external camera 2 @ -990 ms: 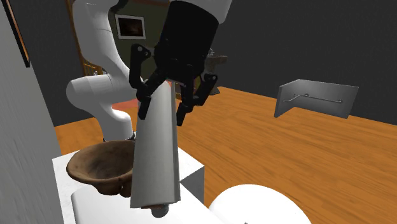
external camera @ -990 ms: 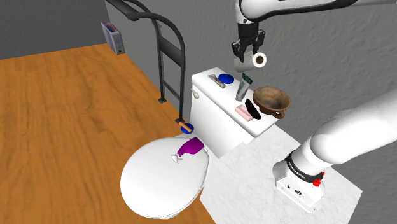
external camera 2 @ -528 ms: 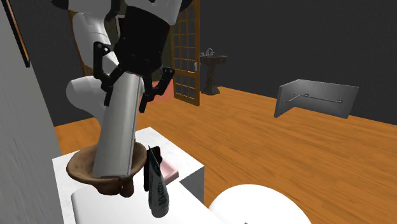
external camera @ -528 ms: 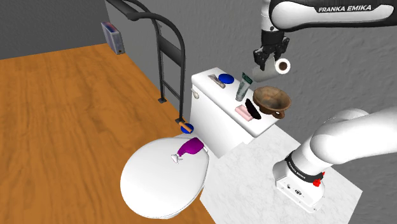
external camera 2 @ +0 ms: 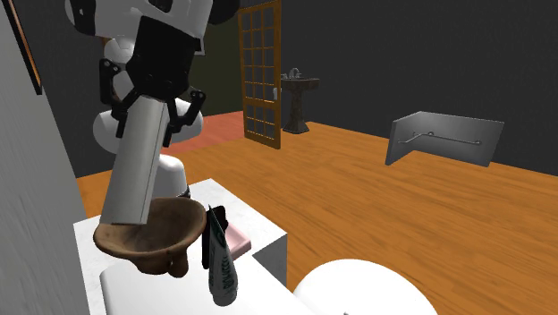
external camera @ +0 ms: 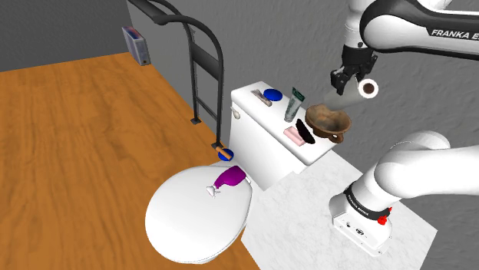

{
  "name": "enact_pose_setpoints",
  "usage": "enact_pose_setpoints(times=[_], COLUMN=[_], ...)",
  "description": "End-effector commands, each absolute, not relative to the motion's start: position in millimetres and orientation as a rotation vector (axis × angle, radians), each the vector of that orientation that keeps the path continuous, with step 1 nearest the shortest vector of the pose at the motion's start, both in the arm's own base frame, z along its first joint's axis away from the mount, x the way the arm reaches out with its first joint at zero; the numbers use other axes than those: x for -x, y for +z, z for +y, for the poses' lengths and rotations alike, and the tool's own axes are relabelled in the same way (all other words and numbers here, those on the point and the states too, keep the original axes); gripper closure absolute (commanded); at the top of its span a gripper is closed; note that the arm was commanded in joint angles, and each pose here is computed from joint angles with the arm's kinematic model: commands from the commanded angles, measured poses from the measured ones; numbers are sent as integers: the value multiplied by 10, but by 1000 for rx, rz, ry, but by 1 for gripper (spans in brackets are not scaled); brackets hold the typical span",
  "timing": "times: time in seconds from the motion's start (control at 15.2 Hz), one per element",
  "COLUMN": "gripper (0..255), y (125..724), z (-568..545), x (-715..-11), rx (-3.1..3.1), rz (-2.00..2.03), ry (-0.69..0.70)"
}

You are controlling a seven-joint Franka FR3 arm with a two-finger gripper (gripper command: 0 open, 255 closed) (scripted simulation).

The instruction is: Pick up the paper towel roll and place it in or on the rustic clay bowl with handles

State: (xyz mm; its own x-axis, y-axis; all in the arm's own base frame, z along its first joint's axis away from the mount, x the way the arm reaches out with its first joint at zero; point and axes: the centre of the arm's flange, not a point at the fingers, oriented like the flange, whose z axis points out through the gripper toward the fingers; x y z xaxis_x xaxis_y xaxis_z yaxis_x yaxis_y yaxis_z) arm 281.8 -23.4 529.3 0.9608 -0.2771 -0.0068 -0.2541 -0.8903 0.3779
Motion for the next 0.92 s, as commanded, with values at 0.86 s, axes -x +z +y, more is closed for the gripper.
enact_pose_setpoints(times=[0.86], gripper=[255], y=[4511], z=[-242], x=[-2789], rx=[-2731], rz=[-384], ry=[-85])
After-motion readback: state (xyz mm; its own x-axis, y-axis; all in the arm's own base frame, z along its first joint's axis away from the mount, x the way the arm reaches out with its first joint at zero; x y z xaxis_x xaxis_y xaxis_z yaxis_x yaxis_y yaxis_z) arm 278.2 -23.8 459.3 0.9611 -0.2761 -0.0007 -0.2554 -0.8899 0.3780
